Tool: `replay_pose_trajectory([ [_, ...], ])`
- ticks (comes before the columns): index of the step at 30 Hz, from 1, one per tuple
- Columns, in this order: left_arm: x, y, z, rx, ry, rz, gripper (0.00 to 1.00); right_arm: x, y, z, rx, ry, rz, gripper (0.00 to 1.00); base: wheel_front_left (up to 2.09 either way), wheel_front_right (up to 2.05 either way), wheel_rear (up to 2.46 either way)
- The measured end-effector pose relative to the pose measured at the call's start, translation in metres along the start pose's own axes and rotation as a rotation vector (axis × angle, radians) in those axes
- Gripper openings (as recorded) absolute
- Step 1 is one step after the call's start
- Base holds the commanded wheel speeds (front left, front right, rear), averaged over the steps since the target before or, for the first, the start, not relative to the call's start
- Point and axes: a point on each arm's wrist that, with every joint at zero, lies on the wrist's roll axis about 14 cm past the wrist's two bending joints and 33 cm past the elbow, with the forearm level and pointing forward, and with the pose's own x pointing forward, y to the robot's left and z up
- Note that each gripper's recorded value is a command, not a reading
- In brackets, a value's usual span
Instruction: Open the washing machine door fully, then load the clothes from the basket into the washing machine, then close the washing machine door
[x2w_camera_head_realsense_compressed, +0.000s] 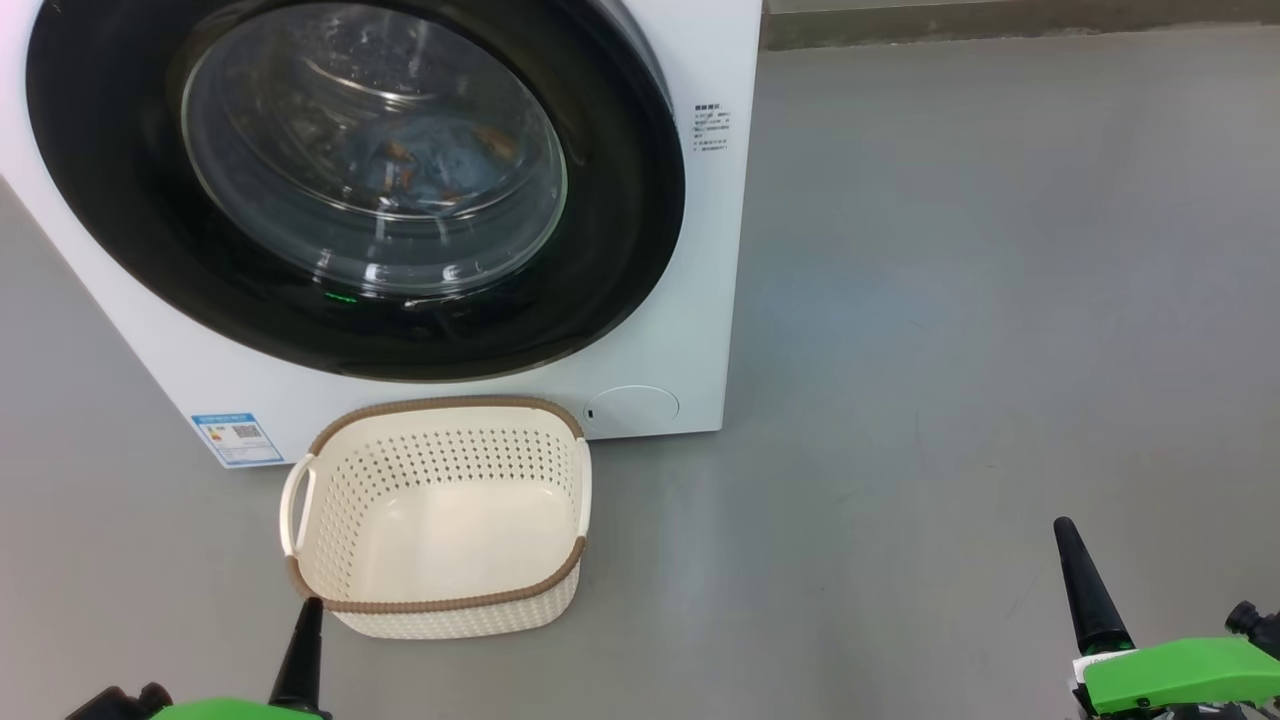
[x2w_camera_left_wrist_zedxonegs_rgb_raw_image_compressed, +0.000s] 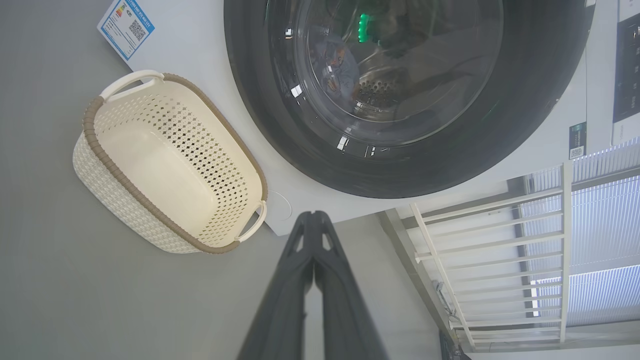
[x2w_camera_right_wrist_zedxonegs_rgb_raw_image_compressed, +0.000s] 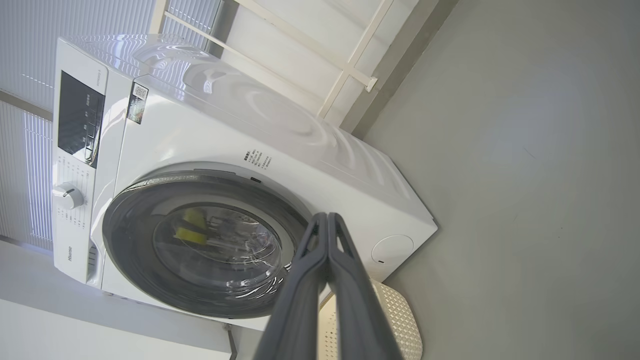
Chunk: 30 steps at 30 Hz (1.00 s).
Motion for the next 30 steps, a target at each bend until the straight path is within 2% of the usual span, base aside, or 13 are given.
replay_pose_trajectory([
  [30,0.011,-0.012,0.008,-0.305,0.018,-0.055,0.0,0.001,-0.005,-0.002,0.35,0.019,-0.02,0.0,0.0,0.0,0.0],
])
